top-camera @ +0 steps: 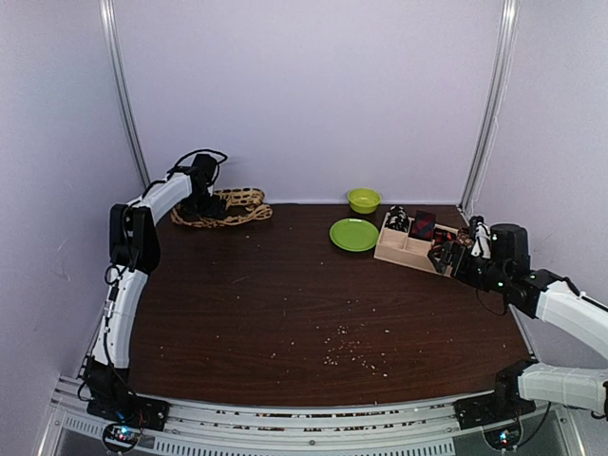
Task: Roll the ties
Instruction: Pick up the tie from the corner of the board, then place the tie at the center of the board.
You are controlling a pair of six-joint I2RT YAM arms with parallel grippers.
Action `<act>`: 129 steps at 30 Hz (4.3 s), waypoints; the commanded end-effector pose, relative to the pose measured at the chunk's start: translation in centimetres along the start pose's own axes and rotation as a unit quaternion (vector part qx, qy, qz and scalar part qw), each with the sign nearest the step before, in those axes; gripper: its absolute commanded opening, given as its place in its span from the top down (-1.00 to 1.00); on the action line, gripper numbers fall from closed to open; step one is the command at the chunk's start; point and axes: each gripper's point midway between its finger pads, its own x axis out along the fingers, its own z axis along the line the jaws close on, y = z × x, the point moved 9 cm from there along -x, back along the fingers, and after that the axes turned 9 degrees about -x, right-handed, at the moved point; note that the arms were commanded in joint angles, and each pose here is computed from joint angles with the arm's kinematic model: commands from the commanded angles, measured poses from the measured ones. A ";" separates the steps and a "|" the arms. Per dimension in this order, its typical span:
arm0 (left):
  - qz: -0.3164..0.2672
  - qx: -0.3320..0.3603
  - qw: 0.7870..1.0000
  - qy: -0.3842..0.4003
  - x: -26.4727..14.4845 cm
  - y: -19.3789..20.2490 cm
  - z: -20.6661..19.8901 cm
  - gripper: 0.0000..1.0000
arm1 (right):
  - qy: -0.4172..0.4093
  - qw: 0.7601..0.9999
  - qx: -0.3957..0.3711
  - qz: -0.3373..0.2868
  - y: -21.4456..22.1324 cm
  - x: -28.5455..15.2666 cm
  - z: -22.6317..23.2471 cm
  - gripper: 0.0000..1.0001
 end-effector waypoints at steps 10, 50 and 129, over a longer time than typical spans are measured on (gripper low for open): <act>0.055 -0.009 0.998 -0.007 0.4 1.4 2.3 -0.85 | 0.003 1.000 -0.008 -0.008 -0.5 -0.4 0.2 -0.99; 0.017 -0.424 0.868 0.258 9.1 -1.3 10.6 -0.17 | 0.030 0.999 0.004 -0.014 -1.7 -1.9 0.3 -0.99; 0.062 0.375 0.834 0.400 -27.5 29.5 -14.0 -0.72 | -0.184 0.971 -0.019 0.154 6.1 7.0 8.0 -0.67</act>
